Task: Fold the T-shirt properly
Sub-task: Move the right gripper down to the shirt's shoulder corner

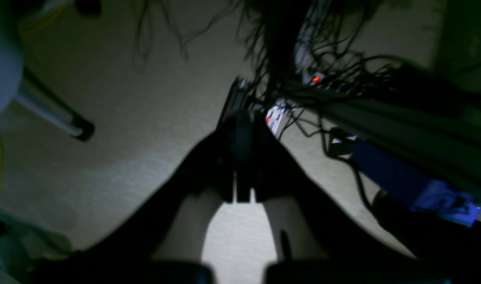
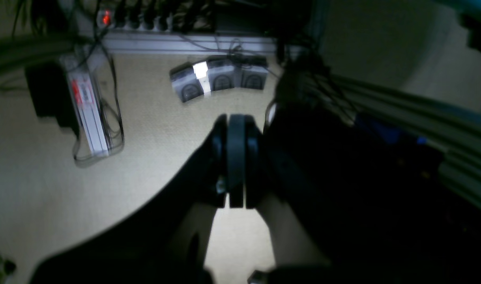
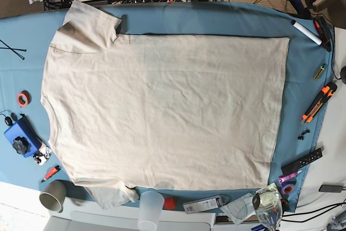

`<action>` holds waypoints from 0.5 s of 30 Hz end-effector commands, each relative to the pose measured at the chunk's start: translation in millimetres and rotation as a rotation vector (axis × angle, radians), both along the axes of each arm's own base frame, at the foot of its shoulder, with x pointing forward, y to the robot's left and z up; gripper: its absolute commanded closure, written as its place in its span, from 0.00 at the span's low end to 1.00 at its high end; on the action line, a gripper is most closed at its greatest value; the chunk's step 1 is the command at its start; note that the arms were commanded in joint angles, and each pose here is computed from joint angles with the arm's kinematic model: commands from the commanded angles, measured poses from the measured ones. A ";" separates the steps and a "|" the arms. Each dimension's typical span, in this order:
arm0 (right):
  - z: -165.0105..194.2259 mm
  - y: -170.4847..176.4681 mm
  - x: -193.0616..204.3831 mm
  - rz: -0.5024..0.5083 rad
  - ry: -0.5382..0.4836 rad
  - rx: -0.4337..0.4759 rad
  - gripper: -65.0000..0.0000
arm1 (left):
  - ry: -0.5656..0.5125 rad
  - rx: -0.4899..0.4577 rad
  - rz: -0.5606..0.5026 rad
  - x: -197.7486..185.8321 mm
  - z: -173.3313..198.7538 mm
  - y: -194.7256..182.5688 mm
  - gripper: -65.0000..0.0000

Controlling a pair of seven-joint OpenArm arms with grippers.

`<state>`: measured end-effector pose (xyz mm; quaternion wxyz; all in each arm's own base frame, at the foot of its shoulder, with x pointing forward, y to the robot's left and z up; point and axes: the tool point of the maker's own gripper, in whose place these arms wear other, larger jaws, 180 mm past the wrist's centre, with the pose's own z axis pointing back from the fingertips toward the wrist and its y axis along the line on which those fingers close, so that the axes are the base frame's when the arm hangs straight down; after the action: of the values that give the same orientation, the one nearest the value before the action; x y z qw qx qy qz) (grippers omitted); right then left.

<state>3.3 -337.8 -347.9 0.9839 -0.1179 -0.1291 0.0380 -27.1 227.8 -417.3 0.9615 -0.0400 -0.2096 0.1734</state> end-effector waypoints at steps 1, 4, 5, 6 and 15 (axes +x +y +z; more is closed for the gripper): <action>14.7 -2.9 10.6 0.012 -0.049 -0.025 1.00 | -0.022 0.010 -0.017 3.2 11.3 0.8 1.00; 43.6 -6.3 35.7 0.030 -0.153 -0.081 1.00 | -0.057 0.016 -0.055 17.6 26.5 -4.9 1.00; 52.2 -8.7 43.9 0.042 -0.182 -0.107 1.00 | -0.061 0.015 -0.069 21.7 30.5 -7.5 1.00; 60.2 -12.4 51.2 0.054 -0.206 -0.141 1.00 | -0.062 0.013 -0.082 25.1 34.0 -10.1 1.00; 92.5 -45.1 80.1 0.092 -0.270 -0.396 1.00 | -0.112 0.022 -0.120 43.0 50.2 -16.2 1.00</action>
<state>80.4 -381.3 -263.0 0.9182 -0.2972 -0.2475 0.0851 16.9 210.1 -372.4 0.9578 -0.0530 -0.2583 0.1145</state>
